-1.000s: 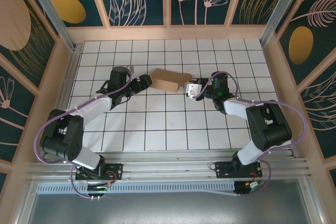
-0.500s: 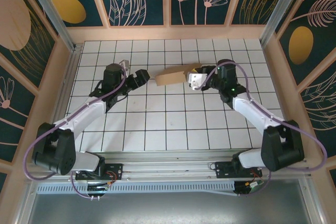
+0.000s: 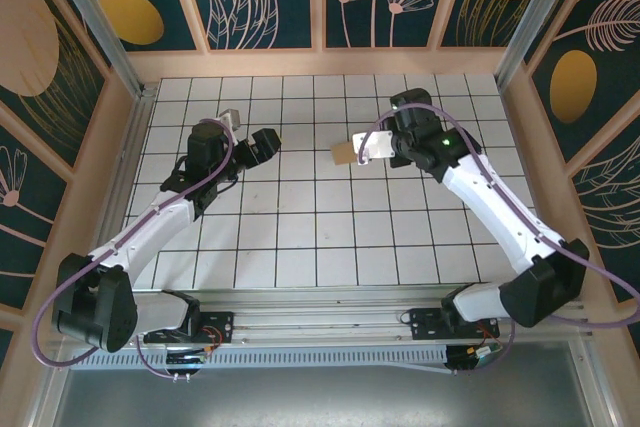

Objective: Fold the paper box

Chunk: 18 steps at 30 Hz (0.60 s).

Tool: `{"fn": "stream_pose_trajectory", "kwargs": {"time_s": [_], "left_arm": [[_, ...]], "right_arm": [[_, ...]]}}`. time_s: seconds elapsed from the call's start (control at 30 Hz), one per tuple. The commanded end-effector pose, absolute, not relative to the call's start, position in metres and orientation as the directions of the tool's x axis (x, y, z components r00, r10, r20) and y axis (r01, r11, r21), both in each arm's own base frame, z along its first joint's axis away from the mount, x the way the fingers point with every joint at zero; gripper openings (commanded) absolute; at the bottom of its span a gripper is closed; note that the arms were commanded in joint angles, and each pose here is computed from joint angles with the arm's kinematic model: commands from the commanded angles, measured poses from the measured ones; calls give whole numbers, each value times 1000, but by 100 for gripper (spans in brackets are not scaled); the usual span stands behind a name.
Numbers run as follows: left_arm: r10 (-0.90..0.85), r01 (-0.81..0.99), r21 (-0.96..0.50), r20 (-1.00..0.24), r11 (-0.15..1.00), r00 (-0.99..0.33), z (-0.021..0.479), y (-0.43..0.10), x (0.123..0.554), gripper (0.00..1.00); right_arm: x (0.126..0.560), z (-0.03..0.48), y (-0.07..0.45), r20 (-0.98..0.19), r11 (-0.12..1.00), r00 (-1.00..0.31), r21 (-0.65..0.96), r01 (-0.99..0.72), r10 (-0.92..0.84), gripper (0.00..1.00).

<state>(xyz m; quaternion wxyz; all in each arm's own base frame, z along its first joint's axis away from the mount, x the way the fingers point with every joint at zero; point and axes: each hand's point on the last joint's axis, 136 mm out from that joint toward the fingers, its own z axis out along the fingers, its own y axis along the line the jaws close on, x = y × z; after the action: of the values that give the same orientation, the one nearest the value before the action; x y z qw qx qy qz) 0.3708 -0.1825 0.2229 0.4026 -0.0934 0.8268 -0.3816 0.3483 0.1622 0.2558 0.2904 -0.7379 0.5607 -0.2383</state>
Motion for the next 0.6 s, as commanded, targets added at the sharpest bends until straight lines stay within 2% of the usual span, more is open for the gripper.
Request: {"fn": "stream_pose_trajectory", "kwargs": {"time_s": [0.0,0.13,0.23,0.4,0.57], "left_arm": [[-451,206,-711,-614,672,-647,235,-186,368,88],[-445,214,-714,-612,667,-654,232,-188,365,88],[-447,208,-714,-610,669,-654,229,-186,363,88],[-451,214,-711,-619,670,-643,231,-184,360,88],[-443,215,-696,-633,685,-635,232,-180,357,88]], "right_arm": [[328,237,122,243,-294,192,-518,-803,-951,0],[326,234,126,340,-363,214,-467,-806,-915,0],[328,234,137,367,-390,230,-454,-801,-901,0],[336,212,169,352,-419,279,-432,-799,-894,3],[363,198,203,280,-401,294,-497,-770,-914,7]]}}
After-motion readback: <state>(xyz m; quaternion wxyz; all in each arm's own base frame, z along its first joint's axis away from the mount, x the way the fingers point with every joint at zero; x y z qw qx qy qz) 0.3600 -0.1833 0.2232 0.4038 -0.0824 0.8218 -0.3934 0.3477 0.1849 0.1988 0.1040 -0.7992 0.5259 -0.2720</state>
